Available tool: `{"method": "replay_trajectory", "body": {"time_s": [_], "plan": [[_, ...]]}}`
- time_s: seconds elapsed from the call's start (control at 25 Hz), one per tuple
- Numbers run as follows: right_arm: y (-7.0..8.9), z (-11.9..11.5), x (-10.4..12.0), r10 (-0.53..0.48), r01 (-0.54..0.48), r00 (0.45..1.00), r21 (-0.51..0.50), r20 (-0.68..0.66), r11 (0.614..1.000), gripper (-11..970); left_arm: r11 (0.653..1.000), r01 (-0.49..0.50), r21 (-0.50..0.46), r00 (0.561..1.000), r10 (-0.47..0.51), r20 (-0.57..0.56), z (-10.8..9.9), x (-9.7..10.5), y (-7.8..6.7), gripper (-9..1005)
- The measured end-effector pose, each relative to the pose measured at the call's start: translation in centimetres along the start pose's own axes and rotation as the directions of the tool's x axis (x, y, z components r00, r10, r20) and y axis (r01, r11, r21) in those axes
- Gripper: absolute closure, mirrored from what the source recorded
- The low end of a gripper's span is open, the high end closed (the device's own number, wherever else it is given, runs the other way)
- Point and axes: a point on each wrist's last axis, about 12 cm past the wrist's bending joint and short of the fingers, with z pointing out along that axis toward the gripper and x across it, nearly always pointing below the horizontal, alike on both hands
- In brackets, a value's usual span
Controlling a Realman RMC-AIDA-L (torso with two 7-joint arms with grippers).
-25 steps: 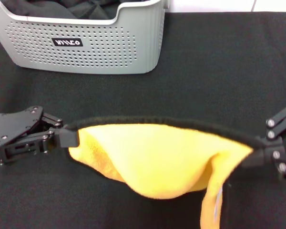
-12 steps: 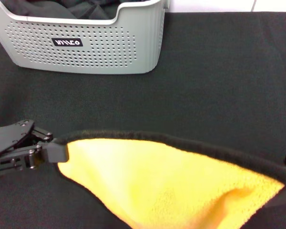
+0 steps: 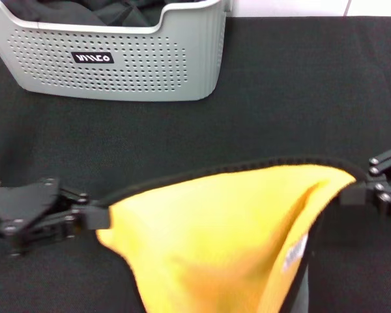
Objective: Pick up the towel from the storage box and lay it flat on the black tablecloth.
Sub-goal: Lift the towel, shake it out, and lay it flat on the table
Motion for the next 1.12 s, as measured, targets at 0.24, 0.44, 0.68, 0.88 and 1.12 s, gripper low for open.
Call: {"method": "replay_trajectory", "body": {"time_s": [0.24,0.44,0.68,0.88,1.12], "plan": [[-2.2,-0.6,1.6,0.066,-0.06,0.997,0.116,-0.045,0.991,952,1.0,-0.027,-0.015,0.997,0.026,-0.069,3.8,-0.3,2.5,980],[-3.5,-1.7,2.1,0.098,-0.078,0.992,0.23,-0.074,0.97,952,0.998,-0.068,0.005,0.993,0.068,-0.097,6.1,-1.4,3.6,980],[-6.0,-1.9,2.4,0.143,-0.1,0.983,0.311,-0.118,0.945,952,0.989,-0.141,-0.034,0.986,0.137,-0.09,7.7,-3.1,4.8,980],[-8.5,-1.0,2.2,0.171,-0.095,0.962,0.328,-0.214,0.94,953,0.974,-0.192,-0.117,0.977,0.178,-0.122,9.7,-4.3,6.7,980],[-10.1,-0.1,1.8,0.17,-0.049,0.934,0.359,-0.315,0.932,953,0.933,-0.23,-0.278,0.964,0.178,-0.199,11.4,-4.6,9.5,980]]}}
